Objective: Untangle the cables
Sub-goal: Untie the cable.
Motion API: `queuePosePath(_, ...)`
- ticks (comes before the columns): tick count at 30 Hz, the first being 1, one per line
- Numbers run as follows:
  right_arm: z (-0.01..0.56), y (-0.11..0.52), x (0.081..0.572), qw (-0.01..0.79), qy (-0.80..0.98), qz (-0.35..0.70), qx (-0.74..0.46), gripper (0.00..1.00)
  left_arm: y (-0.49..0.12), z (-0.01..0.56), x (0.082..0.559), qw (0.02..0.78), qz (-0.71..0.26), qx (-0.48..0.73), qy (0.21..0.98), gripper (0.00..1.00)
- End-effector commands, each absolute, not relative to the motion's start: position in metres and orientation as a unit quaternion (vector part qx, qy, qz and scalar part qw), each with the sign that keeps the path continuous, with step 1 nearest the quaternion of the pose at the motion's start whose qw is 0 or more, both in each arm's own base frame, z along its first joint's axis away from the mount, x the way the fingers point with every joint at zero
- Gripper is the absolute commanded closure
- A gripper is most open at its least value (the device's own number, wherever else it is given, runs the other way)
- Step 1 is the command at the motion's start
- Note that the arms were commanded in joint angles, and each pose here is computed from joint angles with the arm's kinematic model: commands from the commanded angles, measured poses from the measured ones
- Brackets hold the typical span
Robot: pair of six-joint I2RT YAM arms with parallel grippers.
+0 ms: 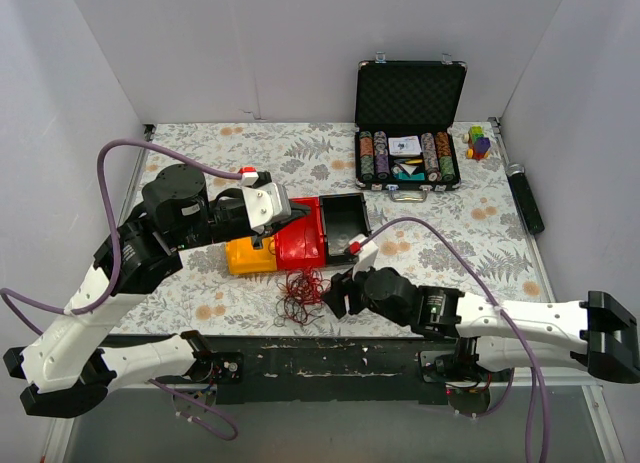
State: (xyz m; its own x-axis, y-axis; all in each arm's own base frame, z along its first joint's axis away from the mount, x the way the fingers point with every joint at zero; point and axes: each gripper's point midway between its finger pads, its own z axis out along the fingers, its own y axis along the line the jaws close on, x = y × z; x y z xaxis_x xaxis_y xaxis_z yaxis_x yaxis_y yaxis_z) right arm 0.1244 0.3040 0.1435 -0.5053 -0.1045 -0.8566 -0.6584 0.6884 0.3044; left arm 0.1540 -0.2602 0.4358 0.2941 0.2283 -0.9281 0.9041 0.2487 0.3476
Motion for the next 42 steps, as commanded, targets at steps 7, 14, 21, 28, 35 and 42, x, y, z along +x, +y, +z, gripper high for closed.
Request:
queuePosePath(7, 0.2, 0.351, 0.13, 0.482, 0.75, 0.373, -0.257, 0.34, -0.256, 0.447, 0.146, 0.603, -0.293, 0.543, 0.505, 1.0)
queuePosePath(14, 0.199, 0.367, 0.126, 0.47, 0.745, 0.387, -0.273, 0.38, -0.256, 0.45, 0.144, 0.604, -0.297, 0.542, 0.503, 1.0)
queuePosePath(21, 0.187, 0.365, 0.129, 0.47, 0.754, 0.376, -0.265, 0.57, -0.254, 0.456, 0.143, 0.61, -0.299, 0.537, 0.5, 1.0)
queuePosePath(28, 0.164, 0.366, 0.129, 0.45, 0.774, 0.367, -0.253, 0.95, -0.252, 0.473, 0.141, 0.622, -0.303, 0.525, 0.495, 1.0)
queuePosePath(35, 0.104, 0.318, 0.12, 0.403, 0.83, 0.322, -0.213, 0.99, -0.232, 0.514, 0.15, 0.689, -0.257, 0.491, 0.468, 1.0)
queuePosePath(42, 0.05, 0.257, 0.105, 0.358, 0.876, 0.286, -0.148, 0.99, -0.208, 0.565, 0.154, 0.756, -0.21, 0.448, 0.429, 1.0)
